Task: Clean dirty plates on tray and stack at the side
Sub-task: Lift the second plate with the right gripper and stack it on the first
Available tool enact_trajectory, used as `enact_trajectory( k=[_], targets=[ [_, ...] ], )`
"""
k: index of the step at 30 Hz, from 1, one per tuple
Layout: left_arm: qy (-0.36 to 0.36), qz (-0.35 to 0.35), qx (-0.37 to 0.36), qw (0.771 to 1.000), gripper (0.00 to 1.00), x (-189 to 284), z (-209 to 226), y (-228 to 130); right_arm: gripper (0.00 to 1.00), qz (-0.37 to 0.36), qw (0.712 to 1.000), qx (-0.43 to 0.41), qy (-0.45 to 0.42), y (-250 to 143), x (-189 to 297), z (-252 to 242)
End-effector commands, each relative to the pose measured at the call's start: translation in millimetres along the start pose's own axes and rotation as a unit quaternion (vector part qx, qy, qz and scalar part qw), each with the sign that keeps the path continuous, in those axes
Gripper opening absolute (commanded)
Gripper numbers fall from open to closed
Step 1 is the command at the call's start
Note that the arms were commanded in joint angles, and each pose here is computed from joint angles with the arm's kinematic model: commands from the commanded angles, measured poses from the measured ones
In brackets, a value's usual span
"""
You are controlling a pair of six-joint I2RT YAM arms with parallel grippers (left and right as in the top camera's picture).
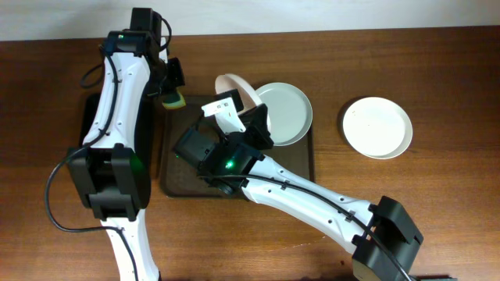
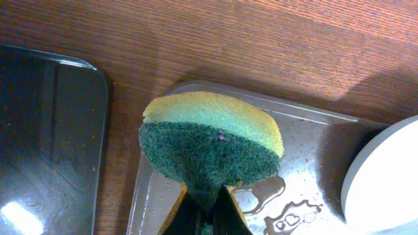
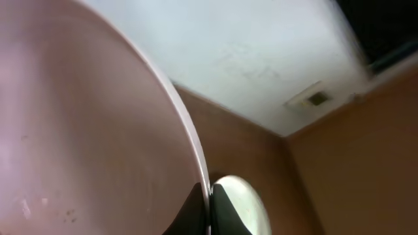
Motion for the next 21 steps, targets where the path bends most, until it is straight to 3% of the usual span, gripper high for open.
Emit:
enact_trajectory(
  k=[1, 3, 7, 10, 14, 17, 21],
  targets=[
    [0.006, -0.007, 0.003, 1.0, 0.01, 2.9, 6.5, 3.2, 0.04, 0.029, 0.987, -0.047, 0.15, -1.9, -6.9, -5.5],
    [0.006, -0.007, 0.003, 1.0, 0.0, 2.9, 6.5, 3.3, 0.04, 0.078, 0.951, -0.111, 0.277, -12.4, -35.0, -22.8],
    [0.006, -0.007, 0.003, 1.0, 0.01, 2.9, 6.3, 3.2, 0.04, 0.175, 0.864, -0.241, 0.405, -59.1, -111.0, -78.0],
    [0.006, -0.007, 0.003, 1.0, 0.01, 2.9, 6.3, 3.2, 0.04, 0.256, 0.825, -0.345, 0.367, -128.6, -174.0, -137.5],
    [0.006, -0.007, 0.003, 1.0, 0.01, 2.9, 6.3, 3.3, 0.04, 0.333, 0.792, -0.428, 0.279, -218.4, -214.2, -189.5],
    [0.006, -0.007, 0.003, 1.0, 0.01, 2.9, 6.3, 3.3, 0.04, 0.391, 0.759, -0.458, 0.247, -280.6, -230.8, -187.4],
    [0.006, -0.007, 0.002, 1.0, 0.01, 2.8, 5.4, 2.9, 0.04, 0.394, 0.763, -0.46, 0.227, -313.1, -246.7, -154.1]
  ],
)
Point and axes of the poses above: each gripper's point midway between its finger pads, its own x axis back along the fingers, its own z axis along the line the jaws close on, y = z × x, the point moved 7 cm from there along x, back along the fingers, and after that the axes turned 15 degrees about x, right-handed, at the moved point
